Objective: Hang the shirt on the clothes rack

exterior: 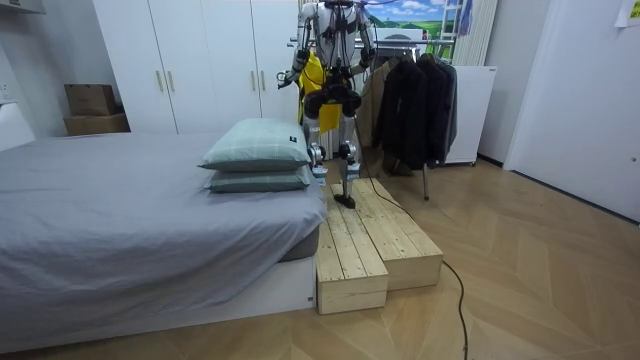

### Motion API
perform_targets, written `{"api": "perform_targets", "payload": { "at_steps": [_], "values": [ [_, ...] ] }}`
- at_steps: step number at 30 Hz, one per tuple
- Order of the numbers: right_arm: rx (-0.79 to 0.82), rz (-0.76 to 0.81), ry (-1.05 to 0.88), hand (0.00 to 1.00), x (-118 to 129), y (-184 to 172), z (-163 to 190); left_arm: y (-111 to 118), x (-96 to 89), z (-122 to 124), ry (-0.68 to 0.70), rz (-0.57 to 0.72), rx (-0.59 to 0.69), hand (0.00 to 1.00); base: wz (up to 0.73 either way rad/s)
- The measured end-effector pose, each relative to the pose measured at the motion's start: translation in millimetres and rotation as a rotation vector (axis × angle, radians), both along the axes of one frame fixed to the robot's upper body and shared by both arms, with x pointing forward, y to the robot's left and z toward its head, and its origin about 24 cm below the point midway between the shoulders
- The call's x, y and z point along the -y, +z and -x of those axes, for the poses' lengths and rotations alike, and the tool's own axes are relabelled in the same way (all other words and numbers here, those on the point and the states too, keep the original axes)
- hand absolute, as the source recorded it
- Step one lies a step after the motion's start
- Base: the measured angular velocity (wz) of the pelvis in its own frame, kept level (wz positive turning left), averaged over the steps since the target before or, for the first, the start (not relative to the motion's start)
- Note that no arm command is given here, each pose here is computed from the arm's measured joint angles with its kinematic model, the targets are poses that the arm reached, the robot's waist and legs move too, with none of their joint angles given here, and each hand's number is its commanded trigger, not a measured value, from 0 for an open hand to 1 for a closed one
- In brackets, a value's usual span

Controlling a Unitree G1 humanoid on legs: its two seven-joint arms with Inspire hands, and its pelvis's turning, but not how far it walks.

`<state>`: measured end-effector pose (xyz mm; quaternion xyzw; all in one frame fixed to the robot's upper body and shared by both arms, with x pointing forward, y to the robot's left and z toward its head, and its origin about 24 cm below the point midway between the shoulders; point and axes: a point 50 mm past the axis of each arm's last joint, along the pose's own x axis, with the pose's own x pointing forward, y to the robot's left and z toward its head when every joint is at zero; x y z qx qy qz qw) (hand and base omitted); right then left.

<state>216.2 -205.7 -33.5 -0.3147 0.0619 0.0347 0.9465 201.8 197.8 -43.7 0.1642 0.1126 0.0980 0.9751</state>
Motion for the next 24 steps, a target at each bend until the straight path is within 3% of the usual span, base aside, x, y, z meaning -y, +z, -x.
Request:
{"api": "perform_targets", "payload": {
  "at_steps": [5,6,7,8,15,24],
  "values": [
    [0.003,0.001,-0.004,1.00,0,0,0,0,0.4,0,-0.003,0.003,-0.001,0.00,0.00],
    [0.003,0.001,-0.005,0.56,0,0,0,0,0.8,0,-0.005,0.004,-0.002,0.00,0.00],
    [0.004,0.002,-0.005,0.23,0,0,0,0,0.9,0,-0.009,0.005,-0.003,0.00,0.00],
    [0.004,0.002,-0.005,0.00,0,0,0,0,1.0,0,-0.011,0.005,-0.004,0.00,0.00],
    [-0.114,-0.003,-0.088,0.00,11,-15,5,0,1.1,0,-0.010,0.007,-0.003,0.00,0.00],
    [-0.114,-0.006,-0.101,0.00,12,-14,4,0,1.4,0,-0.011,0.007,-0.003,0.00,0.01]
  ]
}}
